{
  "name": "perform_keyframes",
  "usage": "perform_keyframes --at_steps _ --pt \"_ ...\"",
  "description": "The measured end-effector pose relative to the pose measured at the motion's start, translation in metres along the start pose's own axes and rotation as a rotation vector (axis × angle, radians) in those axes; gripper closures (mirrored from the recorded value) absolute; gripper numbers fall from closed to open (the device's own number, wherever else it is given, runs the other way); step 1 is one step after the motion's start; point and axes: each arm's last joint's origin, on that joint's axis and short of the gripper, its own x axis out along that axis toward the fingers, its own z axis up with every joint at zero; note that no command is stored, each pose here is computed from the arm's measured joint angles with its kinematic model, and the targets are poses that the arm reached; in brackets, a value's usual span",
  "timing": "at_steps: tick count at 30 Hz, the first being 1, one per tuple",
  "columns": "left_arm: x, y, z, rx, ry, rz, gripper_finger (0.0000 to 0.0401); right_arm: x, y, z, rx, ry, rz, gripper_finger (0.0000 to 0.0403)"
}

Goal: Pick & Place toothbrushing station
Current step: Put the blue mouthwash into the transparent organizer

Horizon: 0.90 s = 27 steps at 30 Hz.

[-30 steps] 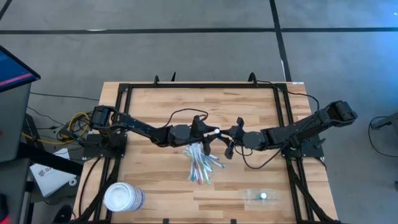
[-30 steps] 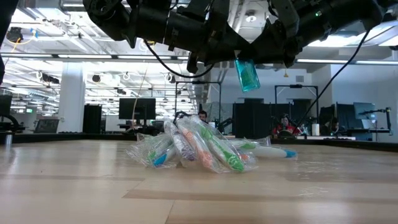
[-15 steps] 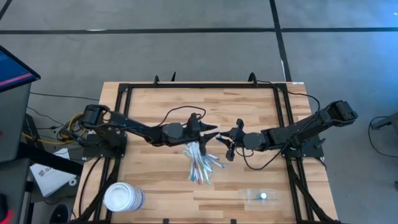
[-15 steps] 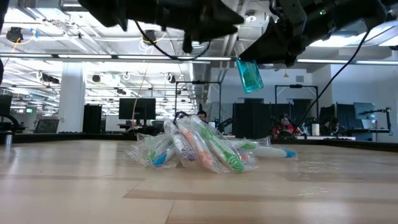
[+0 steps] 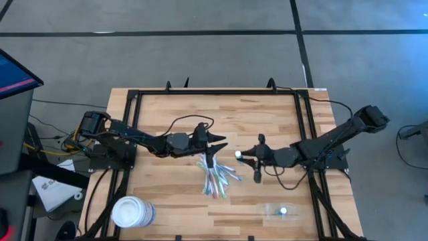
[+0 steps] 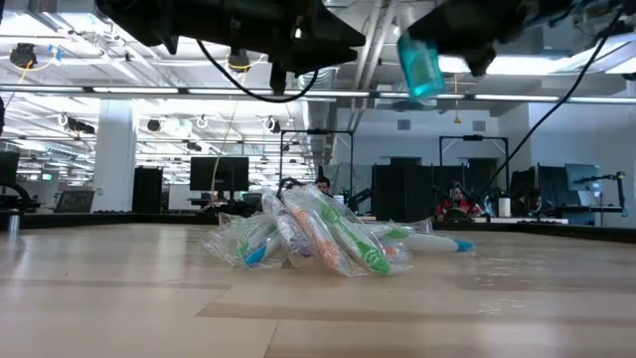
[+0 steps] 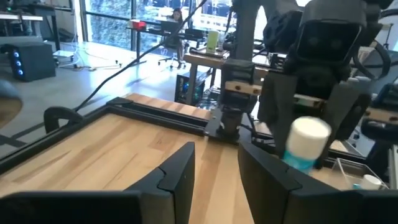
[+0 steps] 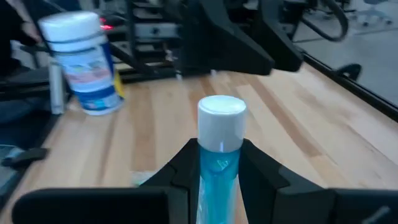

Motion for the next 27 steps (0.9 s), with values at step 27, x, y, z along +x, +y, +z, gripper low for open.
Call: perform_keyframes --at_steps 27 --pt "-0.001 -0.002 0.000 -0.001 0.000 -0.007 0.0288 -0.087 0.023 -0.050 0.005 -0.063 0.291 0.0328"
